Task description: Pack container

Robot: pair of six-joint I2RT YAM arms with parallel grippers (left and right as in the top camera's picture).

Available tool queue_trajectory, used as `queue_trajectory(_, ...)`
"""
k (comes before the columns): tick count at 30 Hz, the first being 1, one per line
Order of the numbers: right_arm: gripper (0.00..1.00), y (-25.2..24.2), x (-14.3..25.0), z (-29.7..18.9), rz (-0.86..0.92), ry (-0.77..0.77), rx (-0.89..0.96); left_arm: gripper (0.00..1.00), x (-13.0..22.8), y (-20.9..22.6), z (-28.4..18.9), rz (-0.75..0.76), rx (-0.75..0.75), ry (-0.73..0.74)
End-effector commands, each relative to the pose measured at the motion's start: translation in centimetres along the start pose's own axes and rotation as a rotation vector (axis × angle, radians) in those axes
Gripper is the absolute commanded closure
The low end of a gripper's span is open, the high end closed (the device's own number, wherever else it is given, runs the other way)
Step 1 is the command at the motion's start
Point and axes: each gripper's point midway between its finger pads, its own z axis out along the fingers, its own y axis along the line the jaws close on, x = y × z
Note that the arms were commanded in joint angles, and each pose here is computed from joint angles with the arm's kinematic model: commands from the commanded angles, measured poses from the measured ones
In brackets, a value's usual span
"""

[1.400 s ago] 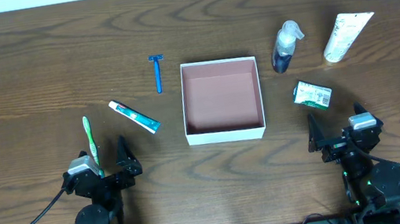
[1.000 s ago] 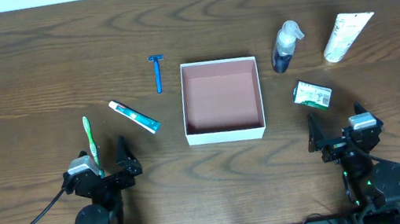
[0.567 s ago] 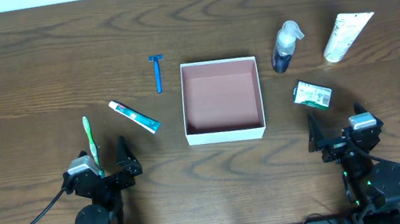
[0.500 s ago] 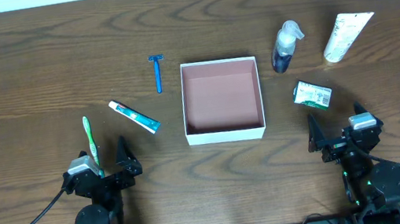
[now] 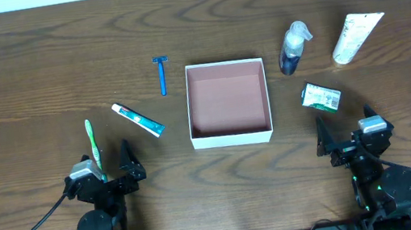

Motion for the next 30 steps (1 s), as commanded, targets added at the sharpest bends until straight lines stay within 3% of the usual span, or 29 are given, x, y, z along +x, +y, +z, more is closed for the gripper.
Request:
queue_trajectory(1, 0.01, 0.1, 0.0, 0.0, -0.016, -0.009, -0.003, 0.02, 1.9, 0.8, 0.2, 0.014, -0.029, 0.054)
queue_trajectory(16, 0.01, 1.8, -1.3, -0.4, 0.114, -0.016, -0.101, 0.02, 1.9, 0.8, 0.2, 0.014, -0.029, 0.054)
queue_trajectory(24, 0.01, 1.4, -9.0, -1.1, 0.076, 0.002, -0.077, 0.02, 1.9, 0.8, 0.2, 0.014, -0.029, 0.054)
queue_trajectory(30, 0.01, 1.5, -15.8, 1.7, 0.073, 0.213, -0.085, 0.02, 1.9, 0.8, 0.2, 0.014, -0.029, 0.054)
